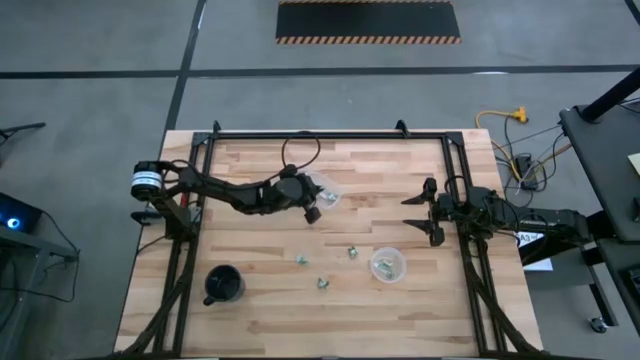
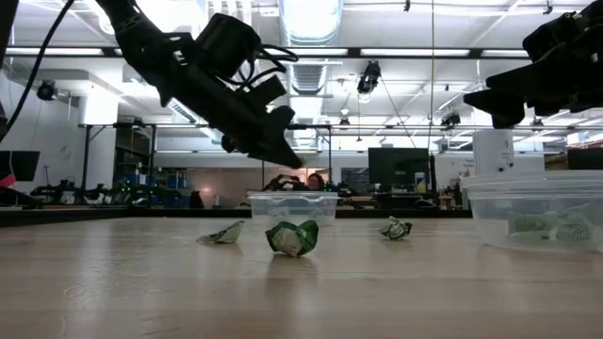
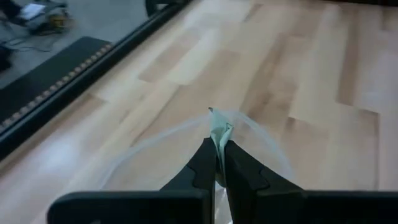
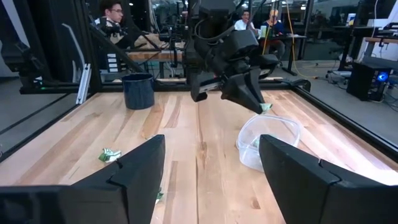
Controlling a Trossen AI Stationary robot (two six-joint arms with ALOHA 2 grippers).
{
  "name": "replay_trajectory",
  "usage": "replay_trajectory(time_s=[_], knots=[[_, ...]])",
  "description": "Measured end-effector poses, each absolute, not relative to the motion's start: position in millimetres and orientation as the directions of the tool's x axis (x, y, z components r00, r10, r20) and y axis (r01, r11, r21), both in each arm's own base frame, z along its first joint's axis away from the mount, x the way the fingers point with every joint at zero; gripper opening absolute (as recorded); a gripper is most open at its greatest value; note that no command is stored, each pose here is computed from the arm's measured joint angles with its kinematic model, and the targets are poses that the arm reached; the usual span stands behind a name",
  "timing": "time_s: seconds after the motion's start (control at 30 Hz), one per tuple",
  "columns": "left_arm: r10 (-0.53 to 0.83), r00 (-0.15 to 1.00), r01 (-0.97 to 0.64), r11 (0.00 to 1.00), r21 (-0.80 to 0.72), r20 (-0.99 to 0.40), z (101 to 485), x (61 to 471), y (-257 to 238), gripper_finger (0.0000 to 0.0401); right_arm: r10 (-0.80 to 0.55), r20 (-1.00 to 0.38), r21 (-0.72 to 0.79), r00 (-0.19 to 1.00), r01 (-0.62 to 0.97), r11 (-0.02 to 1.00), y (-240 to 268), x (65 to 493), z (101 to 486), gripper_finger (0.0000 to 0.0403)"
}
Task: Pick and place Stevia / Truvia into bins
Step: Put the stevia packet into the oval transparent container
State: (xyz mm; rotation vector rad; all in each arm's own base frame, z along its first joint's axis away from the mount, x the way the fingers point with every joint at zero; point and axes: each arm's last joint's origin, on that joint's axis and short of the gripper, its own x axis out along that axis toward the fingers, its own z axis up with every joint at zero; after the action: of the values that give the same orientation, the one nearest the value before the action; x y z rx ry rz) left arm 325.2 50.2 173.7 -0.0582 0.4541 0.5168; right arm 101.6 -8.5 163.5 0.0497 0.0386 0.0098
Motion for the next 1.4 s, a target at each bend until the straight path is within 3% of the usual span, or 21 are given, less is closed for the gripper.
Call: replay_trajectory(time_s=[0.2,0.73,1.4], knots=[[0.518,0.734,-0.546,0.835,0.072,-0.439,166,327,52,0.0001,0.010,-0.038,0.050,0.999,-0.008,0.999,-8,102,164,0.0248],[0.503,0.738,-0.533,0.843,0.068,-0.449,159,330,53,0.0006,0.010,-0.038,0.050,0.999,-0.008,0.999,-9,102,164,0.0246],[0.501,0.740,-0.527,0.846,0.075,-0.449,159,331,53,0.0145,0.010,-0.038,0.050,0.999,-0.008,0.999,-8,102,164,0.0246]])
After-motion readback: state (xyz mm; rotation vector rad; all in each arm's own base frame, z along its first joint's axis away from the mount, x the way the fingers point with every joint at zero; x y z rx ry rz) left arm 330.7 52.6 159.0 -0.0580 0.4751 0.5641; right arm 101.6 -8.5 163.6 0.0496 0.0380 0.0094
